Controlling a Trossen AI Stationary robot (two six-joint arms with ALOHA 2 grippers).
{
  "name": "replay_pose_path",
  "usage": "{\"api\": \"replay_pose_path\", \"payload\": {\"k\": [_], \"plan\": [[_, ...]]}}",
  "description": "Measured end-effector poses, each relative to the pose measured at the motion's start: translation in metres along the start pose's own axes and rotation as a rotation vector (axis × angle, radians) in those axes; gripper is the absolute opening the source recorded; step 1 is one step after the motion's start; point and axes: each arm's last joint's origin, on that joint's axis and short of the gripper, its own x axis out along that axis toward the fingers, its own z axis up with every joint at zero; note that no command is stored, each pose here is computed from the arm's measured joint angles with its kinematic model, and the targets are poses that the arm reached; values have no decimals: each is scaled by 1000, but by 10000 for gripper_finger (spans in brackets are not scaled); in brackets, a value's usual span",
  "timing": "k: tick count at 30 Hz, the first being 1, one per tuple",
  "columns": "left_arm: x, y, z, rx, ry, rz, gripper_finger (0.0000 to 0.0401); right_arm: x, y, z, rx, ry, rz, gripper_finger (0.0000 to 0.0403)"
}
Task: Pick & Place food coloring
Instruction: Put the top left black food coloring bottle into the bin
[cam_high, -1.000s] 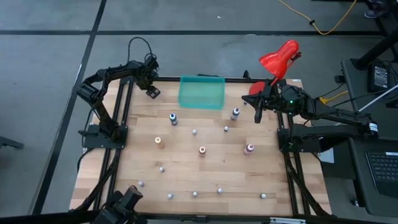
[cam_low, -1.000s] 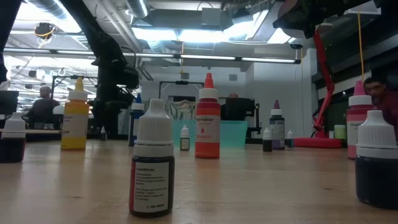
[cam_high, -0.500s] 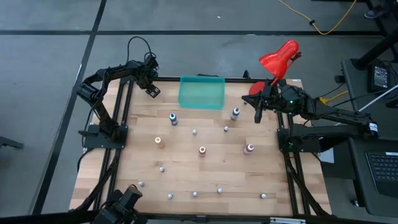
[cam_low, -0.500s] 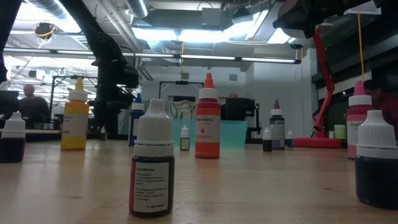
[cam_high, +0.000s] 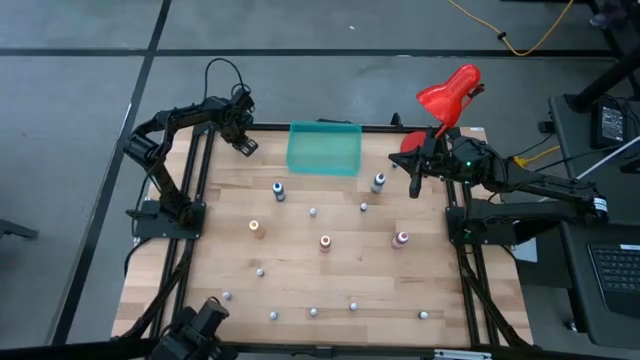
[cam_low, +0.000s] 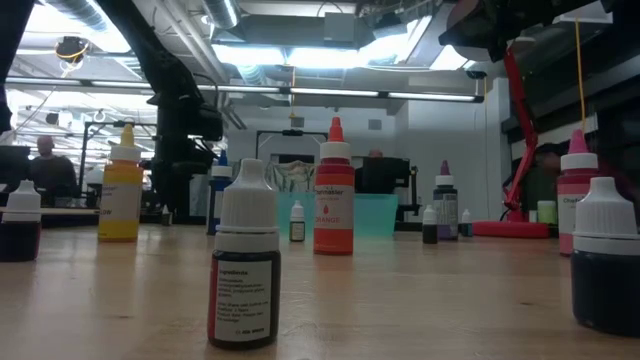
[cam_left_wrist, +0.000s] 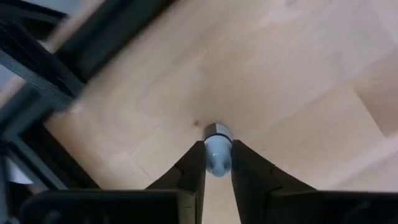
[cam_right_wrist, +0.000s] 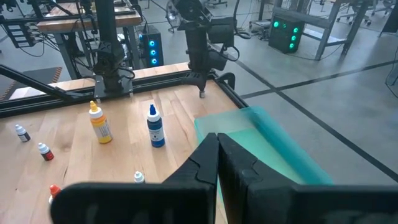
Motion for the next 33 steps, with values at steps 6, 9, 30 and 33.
{"api": "replay_pose_path", "payload": {"k": [6, 9, 30, 33], "plan": [[-38, -6, 10, 27, -12, -81, 53, 0, 0, 0, -1, 0, 0, 12], [-74, -13, 20, 58, -96, -105, 53, 0, 0, 0, -2, 0, 0, 12], [-210, -97, 93, 351, -440, -205, 53, 0, -1, 0, -7, -2, -19, 12], [-197, -110, 108, 389, -421, -209, 54, 0, -1, 0, -7, -1, -19, 12]]}}
